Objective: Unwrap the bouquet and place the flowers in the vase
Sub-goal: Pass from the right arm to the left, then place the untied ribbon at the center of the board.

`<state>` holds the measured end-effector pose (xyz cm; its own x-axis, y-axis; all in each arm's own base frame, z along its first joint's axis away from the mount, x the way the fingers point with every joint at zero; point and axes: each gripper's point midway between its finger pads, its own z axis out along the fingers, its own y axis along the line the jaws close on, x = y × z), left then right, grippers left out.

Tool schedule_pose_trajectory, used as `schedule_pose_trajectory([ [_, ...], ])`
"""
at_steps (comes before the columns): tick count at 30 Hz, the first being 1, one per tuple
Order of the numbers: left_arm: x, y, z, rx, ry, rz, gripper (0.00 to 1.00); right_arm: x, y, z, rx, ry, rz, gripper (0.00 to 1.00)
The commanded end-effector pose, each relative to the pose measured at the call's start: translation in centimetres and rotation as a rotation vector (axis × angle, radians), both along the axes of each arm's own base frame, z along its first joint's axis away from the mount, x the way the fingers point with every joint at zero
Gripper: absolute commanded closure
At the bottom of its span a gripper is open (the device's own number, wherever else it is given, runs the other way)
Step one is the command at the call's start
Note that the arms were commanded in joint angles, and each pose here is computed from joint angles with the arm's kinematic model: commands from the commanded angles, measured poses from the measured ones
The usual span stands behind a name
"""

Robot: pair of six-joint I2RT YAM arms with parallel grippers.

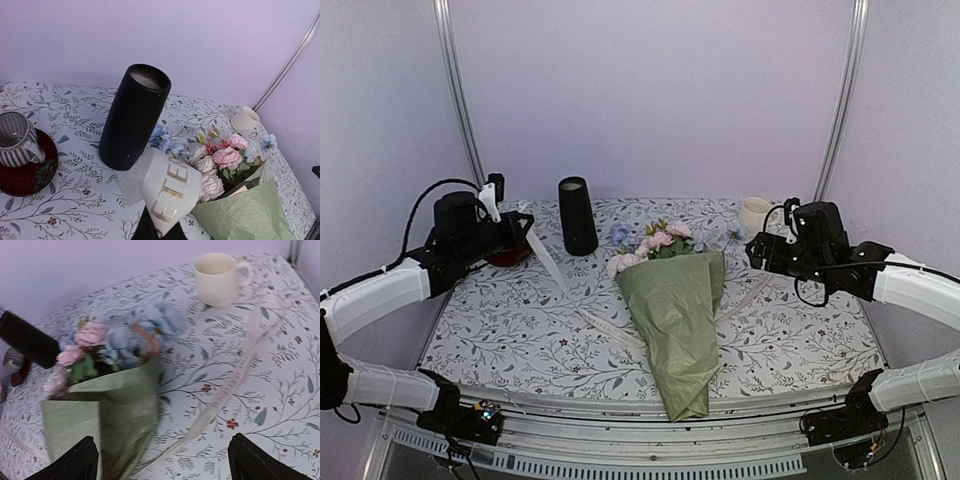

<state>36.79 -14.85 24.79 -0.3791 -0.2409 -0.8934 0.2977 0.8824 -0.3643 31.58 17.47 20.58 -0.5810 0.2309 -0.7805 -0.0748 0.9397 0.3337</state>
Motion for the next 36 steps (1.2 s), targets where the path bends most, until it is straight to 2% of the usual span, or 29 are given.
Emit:
schedule_pose_trajectory([
  [1,-0.8,2.3,-0.5,-0.042,0.024,0.039,1.0,2.0,-4.6,-4.2,-0.026,0.199,-0.144,0.07],
  [8,-1.4,4.3,-1.5,-0.038,0.034,0.08,1.0,5.7,-11.6,-10.2,-0.189,0.466,-0.385,0.14],
  [12,-1.7,5.0,-2.1,-0.035,0.042,0.094,1.0,8.1,-12.9,-12.7,-0.244,0.538,-0.421,0.24],
  [14,-1.9,5.2,-2.3,-0.033,0.043,0.099,1.0,9.7,-13.4,-13.0,-0.23,0.543,-0.432,0.29],
  [24,-2.1,6.3,-2.4,-0.013,0.033,0.13,1.0,15.1,-14.0,-15.7,-0.187,0.585,-0.457,0.39],
  [32,-1.9,7.7,-2.0,-0.002,0.015,0.176,1.0,16.7,-14.4,-18.0,-0.207,0.625,-0.504,0.41],
  [36,-1.9,8.0,-2.0,-0.001,0.014,0.181,1.0,17.1,-14.9,-18.6,-0.227,0.625,-0.532,0.46],
])
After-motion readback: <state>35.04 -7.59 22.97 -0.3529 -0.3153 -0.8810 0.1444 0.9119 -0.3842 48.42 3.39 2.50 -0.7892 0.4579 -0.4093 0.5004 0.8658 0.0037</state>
